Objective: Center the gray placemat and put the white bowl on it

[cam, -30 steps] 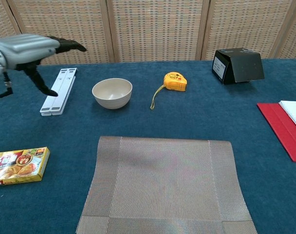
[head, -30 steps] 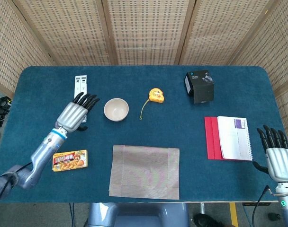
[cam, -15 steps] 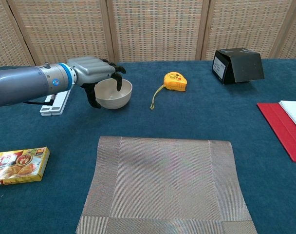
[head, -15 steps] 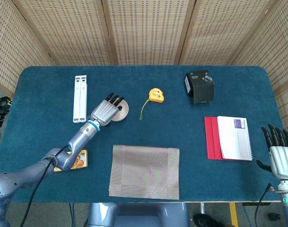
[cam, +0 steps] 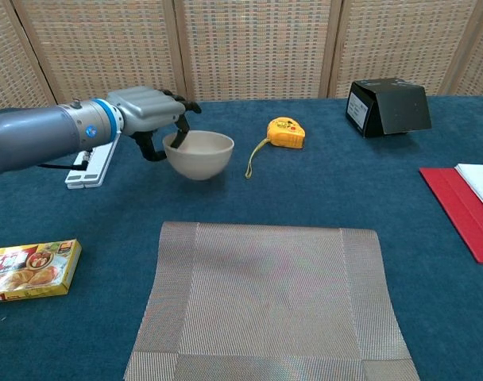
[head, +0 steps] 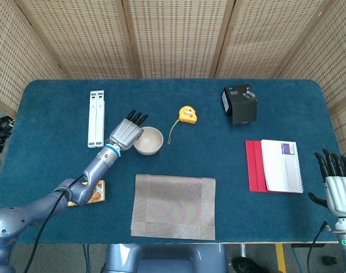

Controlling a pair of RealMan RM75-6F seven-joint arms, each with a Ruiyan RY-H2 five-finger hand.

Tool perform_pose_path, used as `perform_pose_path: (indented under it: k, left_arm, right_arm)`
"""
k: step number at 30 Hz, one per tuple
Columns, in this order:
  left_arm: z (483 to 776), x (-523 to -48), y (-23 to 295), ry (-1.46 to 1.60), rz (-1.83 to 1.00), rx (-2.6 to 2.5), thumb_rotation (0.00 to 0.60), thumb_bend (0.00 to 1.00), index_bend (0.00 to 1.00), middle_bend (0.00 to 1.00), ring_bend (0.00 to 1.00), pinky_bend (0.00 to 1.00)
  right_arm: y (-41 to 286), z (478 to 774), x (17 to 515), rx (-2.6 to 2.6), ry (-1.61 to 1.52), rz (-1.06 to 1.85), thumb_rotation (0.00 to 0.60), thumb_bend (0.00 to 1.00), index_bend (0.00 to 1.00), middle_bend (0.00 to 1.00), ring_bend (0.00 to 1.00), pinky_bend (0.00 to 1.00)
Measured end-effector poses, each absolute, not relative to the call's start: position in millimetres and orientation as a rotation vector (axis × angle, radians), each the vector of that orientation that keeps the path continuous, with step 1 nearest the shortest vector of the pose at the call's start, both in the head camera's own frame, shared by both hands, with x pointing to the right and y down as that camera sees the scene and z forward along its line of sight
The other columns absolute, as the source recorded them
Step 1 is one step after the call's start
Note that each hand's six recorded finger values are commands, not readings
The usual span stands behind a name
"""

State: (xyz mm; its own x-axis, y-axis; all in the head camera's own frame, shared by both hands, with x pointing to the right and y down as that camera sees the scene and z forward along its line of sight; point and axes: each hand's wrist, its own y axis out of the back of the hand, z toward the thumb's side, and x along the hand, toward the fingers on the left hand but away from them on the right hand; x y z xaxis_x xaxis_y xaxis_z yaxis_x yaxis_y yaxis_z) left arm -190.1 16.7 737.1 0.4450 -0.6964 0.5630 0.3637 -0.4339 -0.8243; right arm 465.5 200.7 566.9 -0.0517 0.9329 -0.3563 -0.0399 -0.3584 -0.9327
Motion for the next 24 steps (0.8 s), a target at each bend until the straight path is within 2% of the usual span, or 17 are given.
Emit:
perform_pose_path:
  k: [6, 12, 16, 24]
  left_arm:
    - [711, -234, -7, 0.411, -1.273, -1.567, 0.600, 0.45, 0.73, 0.00, 0.00, 0.00]
    - [689, -320, -19, 0.529, -1.406, -1.499, 0.600, 0.45, 0.73, 0.00, 0.00, 0.00]
    - [691, -386, -8, 0.599, -1.540, -1.484, 0.600, 0.45, 0.73, 0.00, 0.00, 0.00]
    - [702, -462, 7, 0.687, -1.695, -1.449, 0.600, 0.45, 0.73, 0.00, 0.00, 0.00]
  right_arm:
    - [203, 565, 459, -1.430, -1.001, 1.507, 0.600, 0.00, 0.00, 0.00, 0.00, 0.00]
    - [208, 561, 449, -1.456, -0.987, 1.471, 0.600, 0.00, 0.00, 0.00, 0.00, 0.00]
    - [210, 559, 444, -1.463, -0.980, 1.452, 0.600, 0.00, 0.00, 0.00, 0.00, 0.00]
    - [214, 559, 436, -1.471, -0.956, 1.439, 0.600, 0.00, 0.00, 0.00, 0.00, 0.00]
